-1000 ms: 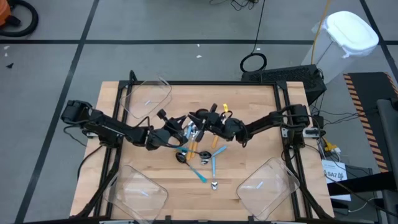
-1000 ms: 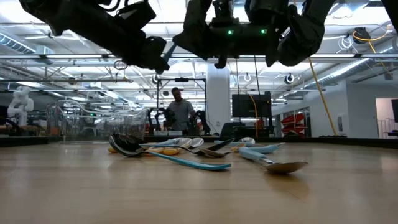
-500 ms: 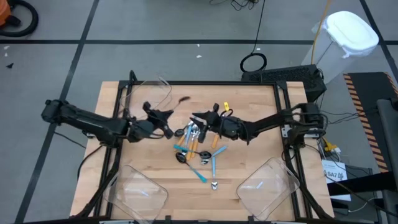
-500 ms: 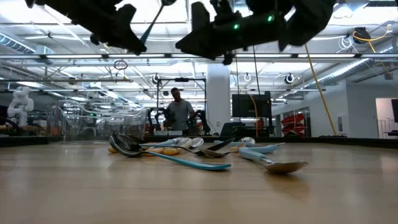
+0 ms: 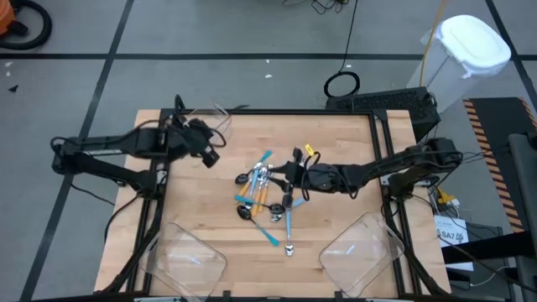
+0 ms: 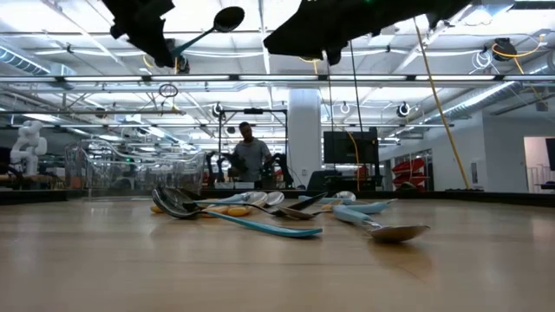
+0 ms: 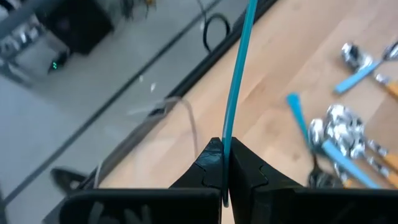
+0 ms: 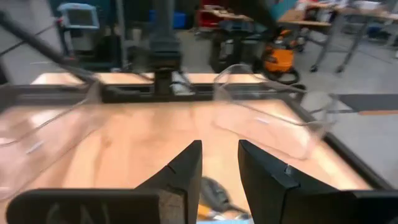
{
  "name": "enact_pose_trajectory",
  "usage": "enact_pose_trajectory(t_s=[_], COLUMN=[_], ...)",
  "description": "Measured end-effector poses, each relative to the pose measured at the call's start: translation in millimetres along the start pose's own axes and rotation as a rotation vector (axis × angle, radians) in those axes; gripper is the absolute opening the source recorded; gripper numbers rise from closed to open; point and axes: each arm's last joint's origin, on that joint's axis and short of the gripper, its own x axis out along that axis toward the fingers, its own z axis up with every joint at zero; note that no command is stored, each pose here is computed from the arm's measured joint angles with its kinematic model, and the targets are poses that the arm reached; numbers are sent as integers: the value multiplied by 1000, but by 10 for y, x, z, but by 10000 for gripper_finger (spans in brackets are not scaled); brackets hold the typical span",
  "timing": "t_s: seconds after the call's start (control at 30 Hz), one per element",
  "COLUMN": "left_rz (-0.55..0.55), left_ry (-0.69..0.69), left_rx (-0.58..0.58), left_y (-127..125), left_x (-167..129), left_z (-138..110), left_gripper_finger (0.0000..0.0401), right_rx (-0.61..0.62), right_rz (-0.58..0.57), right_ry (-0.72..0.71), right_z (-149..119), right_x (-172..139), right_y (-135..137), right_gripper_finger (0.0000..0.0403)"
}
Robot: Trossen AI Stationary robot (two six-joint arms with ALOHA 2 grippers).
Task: Sort silverware by color (type)
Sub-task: Put the blue spoon into the top left transparent bin
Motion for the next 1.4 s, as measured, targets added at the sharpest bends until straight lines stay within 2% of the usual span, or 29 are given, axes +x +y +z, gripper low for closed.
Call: enact_pose_trajectory(t_s=[0.2,0.33,0.5,0.77,0.87,1.1,1.4], left_rz=[7,-24,6,18,41,62,91], left_ry=[126,241,404,520,606,745,840], left_rx=[-16,-33,-80,-212,-220,-219,-251], left_y=[211,328,509,728,796,850,825], left_x=[-84,-62,-15,81,156,414,624], left_z=[107,49,-50,-90,-121,-123,-126], left_gripper_finger=[2,2,2,2,2,2,9], right_rx=[-57,-98,-100,-44,-49,-74,-99], right_rz=[40,58,77,282,347,457,572], right_ry=[-8,34,122,139,140,135,164], right_z=[55,13,-80,-97,-103,-124,-188], right_x=[-101,-129,-157,-249,-316,-523,-791], right_y=[94,149,201,420,548,867,1179], right_gripper_finger=[100,100,100,100,100,100,100])
